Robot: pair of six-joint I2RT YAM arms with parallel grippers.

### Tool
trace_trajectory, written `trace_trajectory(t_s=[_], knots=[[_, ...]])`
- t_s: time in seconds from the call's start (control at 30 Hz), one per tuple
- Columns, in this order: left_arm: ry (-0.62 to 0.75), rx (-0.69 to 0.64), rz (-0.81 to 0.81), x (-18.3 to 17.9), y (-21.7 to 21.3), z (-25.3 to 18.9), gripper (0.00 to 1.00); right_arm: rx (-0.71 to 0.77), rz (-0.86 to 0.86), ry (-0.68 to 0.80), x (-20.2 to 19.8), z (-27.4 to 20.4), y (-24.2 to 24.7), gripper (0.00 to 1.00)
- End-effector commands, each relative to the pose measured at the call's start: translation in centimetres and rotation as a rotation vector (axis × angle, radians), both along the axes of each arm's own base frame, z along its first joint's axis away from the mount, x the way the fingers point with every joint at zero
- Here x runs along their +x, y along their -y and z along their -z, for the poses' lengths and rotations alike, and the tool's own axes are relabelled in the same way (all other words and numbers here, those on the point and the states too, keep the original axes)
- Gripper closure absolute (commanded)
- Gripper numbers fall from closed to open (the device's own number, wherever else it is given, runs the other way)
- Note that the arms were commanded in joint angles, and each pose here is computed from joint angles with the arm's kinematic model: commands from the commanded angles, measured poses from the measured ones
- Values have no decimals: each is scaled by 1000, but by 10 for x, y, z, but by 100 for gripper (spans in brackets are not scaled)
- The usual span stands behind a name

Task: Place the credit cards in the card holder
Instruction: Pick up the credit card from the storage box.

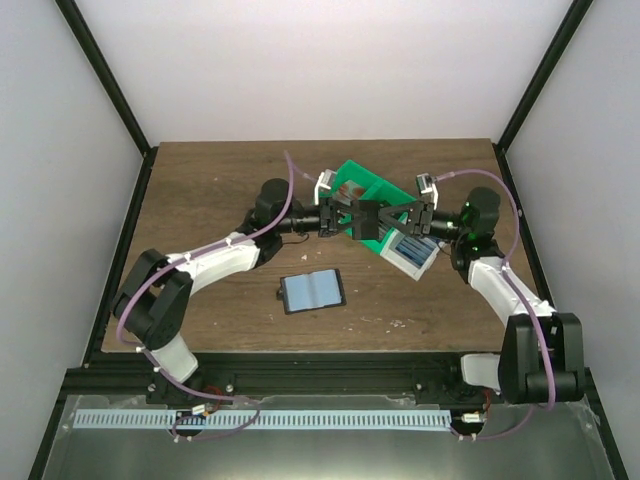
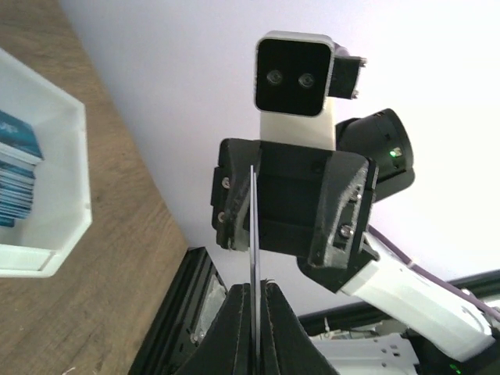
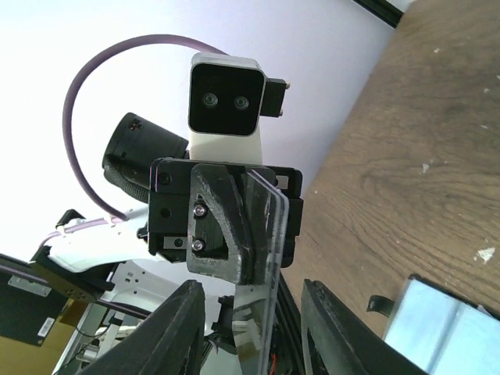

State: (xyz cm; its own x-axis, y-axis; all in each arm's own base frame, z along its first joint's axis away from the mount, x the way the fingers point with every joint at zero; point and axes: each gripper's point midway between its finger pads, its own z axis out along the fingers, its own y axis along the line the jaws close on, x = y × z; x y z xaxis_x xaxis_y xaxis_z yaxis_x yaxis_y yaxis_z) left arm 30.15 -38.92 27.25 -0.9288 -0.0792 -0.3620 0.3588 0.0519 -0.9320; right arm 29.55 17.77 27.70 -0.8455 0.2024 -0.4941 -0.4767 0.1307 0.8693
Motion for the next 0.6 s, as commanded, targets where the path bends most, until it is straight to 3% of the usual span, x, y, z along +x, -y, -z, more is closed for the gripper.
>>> trace_trajectory(t_s=[0.0, 0.37, 0.57], knots=[[89, -87, 54, -16, -13, -38, 100, 25, -46, 76, -15, -23, -5, 65], [-26, -225, 86, -25, -36, -84, 100, 39, -199, 275, -57, -60, -39, 62], [9, -257, 134, -37, -40, -98, 100, 52, -187, 253, -55, -62, -40, 72]])
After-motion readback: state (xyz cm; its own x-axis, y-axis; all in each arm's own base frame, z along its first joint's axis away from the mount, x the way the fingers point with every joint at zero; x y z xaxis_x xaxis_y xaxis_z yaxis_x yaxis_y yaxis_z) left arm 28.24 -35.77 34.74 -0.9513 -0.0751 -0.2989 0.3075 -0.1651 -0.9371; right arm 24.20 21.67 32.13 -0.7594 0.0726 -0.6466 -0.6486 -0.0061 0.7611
